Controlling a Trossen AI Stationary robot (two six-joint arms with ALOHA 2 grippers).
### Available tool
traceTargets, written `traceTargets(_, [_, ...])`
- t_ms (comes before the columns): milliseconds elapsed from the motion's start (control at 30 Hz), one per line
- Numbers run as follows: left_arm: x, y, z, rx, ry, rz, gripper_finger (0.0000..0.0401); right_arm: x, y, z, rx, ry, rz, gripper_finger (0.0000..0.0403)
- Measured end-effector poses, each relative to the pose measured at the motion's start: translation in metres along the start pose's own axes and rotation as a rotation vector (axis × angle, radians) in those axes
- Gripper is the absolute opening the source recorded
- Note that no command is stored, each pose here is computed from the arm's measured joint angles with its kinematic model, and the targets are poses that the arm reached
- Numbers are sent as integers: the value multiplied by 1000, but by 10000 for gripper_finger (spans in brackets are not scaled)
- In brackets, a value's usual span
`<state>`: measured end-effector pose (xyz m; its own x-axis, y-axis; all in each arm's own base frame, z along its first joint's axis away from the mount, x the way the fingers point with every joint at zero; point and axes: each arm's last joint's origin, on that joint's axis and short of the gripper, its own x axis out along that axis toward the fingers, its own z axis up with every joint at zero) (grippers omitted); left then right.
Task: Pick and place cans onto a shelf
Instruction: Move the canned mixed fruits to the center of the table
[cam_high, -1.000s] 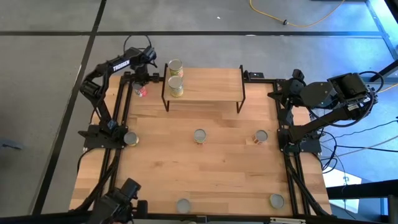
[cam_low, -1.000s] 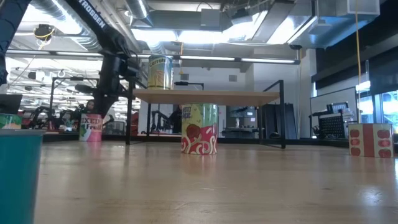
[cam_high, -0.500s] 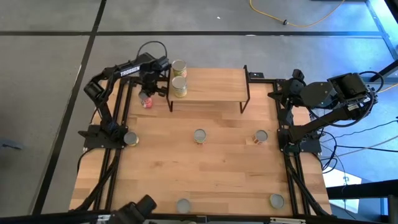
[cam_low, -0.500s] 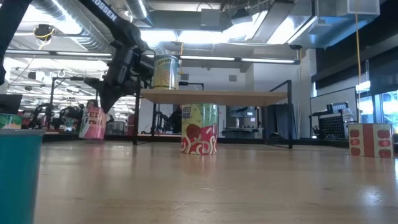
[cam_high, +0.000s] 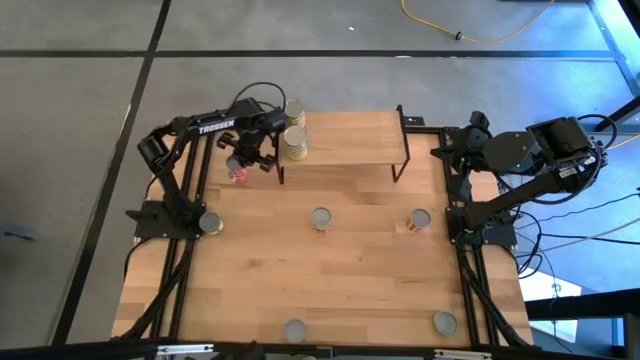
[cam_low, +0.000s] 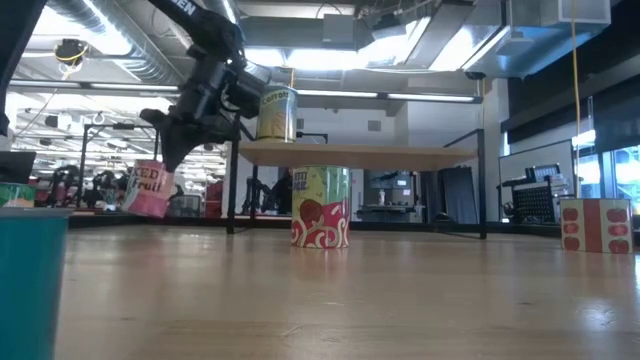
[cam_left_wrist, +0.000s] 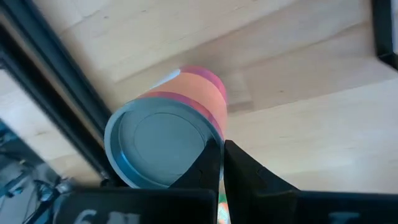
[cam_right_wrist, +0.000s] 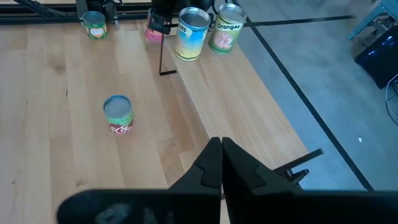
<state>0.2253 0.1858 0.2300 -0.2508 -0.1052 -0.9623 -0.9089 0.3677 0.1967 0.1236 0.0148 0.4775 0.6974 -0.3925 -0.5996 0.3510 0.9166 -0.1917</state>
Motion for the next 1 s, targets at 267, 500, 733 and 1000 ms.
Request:
traceTargets(267, [1,19,4,-46,25,70,0,0,0,0,0,0,0,3])
traceTargets(500, [-6,42,7,-52,-9,63,0,0,0,0,7,0,0,4])
traceTargets(733, [-37,74,-22,-79,-115,-13,0,0,0,0,7,0,0,5])
traceTargets(1000, [-68,74,-79,46,-241,-96,0,0,0,0,10,0,0,6])
